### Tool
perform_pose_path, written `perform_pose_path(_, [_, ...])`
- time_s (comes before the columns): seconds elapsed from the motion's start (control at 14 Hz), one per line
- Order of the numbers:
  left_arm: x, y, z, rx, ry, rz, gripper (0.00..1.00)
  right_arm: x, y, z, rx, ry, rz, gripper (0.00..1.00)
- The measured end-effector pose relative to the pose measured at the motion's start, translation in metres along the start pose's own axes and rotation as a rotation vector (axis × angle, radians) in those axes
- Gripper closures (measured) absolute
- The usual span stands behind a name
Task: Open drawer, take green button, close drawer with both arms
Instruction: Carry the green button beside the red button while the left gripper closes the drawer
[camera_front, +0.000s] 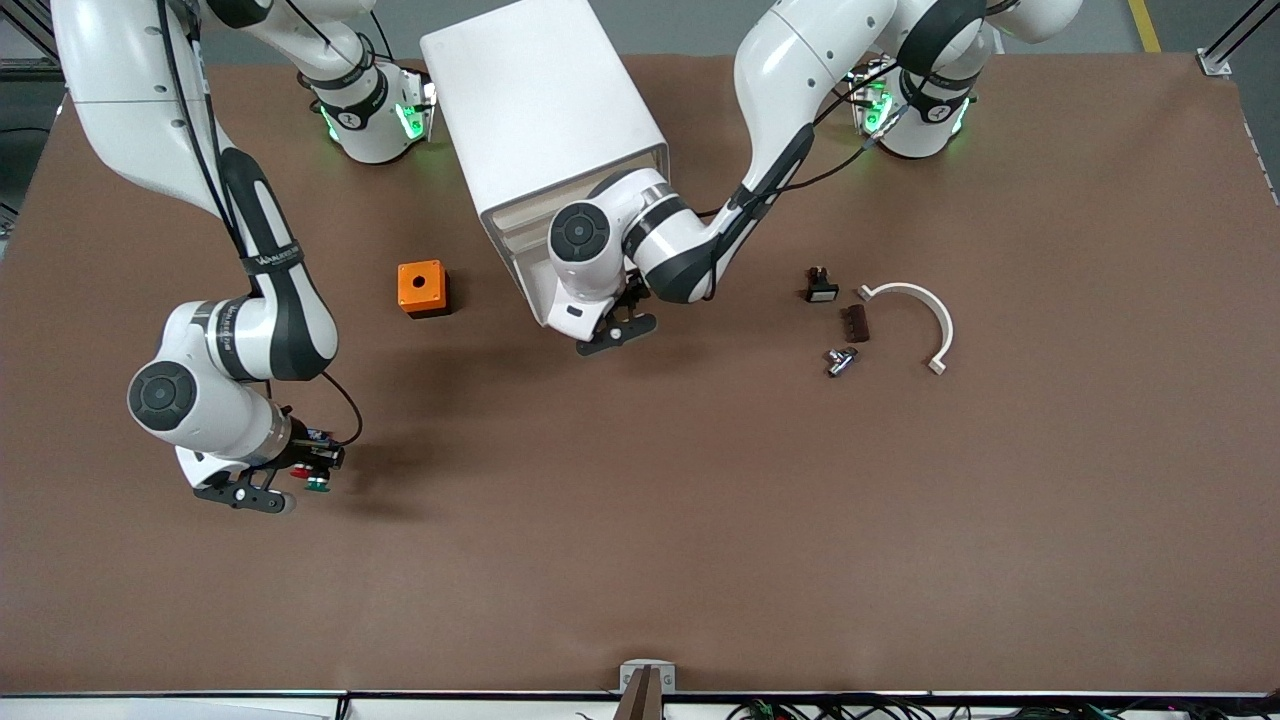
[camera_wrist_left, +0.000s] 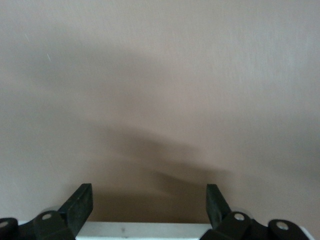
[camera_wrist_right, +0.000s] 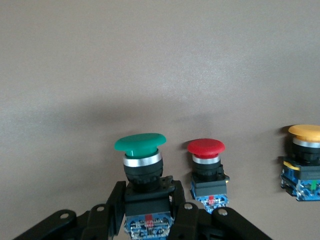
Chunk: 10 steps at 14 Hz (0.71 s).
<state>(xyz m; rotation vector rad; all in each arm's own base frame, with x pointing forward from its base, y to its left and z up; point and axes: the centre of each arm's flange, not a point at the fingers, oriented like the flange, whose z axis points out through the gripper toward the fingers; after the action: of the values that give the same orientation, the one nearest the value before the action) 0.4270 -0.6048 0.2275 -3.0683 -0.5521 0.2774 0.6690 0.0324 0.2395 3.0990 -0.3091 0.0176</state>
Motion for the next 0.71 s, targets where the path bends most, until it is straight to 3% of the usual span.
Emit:
perform_pose_path(0.43, [-0.025,0.004,0.008,0.003,-0.044,0.014,0.0,-0.011,-0.006,0.033,0.006,0.009,-0.012,0.59])
perform_pose_path(0.71, [-0.043,0.008,0.01,-0.019,-0.147,-0.026,0.0,-0.016,-0.013,0.041,0.028,-0.008,0.004,0.59])
